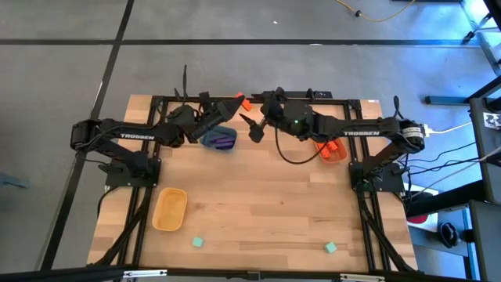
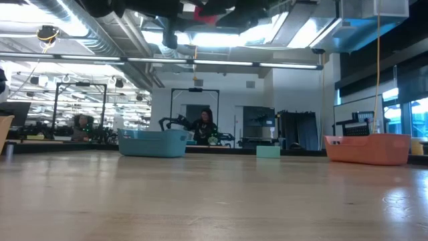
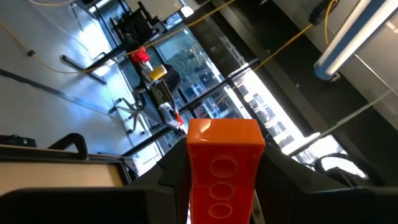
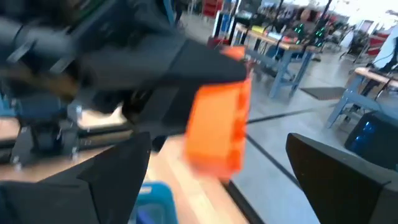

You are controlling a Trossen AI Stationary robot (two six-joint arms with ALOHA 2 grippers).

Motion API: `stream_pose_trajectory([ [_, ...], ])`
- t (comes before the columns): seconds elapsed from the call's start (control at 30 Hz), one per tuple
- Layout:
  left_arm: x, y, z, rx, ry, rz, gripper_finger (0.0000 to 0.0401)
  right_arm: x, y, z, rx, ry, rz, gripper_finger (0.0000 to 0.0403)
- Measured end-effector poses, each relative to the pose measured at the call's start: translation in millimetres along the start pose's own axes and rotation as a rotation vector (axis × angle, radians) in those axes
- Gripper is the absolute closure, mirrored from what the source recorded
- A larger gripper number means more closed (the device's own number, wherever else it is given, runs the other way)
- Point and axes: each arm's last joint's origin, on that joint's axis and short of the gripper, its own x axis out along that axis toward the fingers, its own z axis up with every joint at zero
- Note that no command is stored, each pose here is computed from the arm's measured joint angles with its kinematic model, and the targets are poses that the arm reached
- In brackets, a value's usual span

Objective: Sort & place blocks by color
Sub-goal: Put the orange 8 stud game piece into the orange bin

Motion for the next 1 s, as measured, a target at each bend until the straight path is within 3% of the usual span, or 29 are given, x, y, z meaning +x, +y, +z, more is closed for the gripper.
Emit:
stream_pose_trajectory([
  [0.17,-2.9,-3.3,-4.5,-0.002,-0.002,0.005,0.0278,7.7,2.4,-3.9,0.006,-0.019,-0.005,0.0044],
  [0.43,-2.0,-1.3,-7.1,0.0,0.008,0.01,0.0278,12.7,5.2,-9.9,0.003,-0.005,-0.003,0.0125],
  [0.77,-2.0,-2.3,-7.2,-0.004,0.026,-0.009,0.0278,10.3,3.0,-7.1,0.003,-0.009,-0.051,0.03],
  [1.0,0.1,-0.7,-4.5,0.029,0.048,-0.029,0.0258,7.9,1.5,-5.3,-0.008,-0.007,-0.046,0.0306],
])
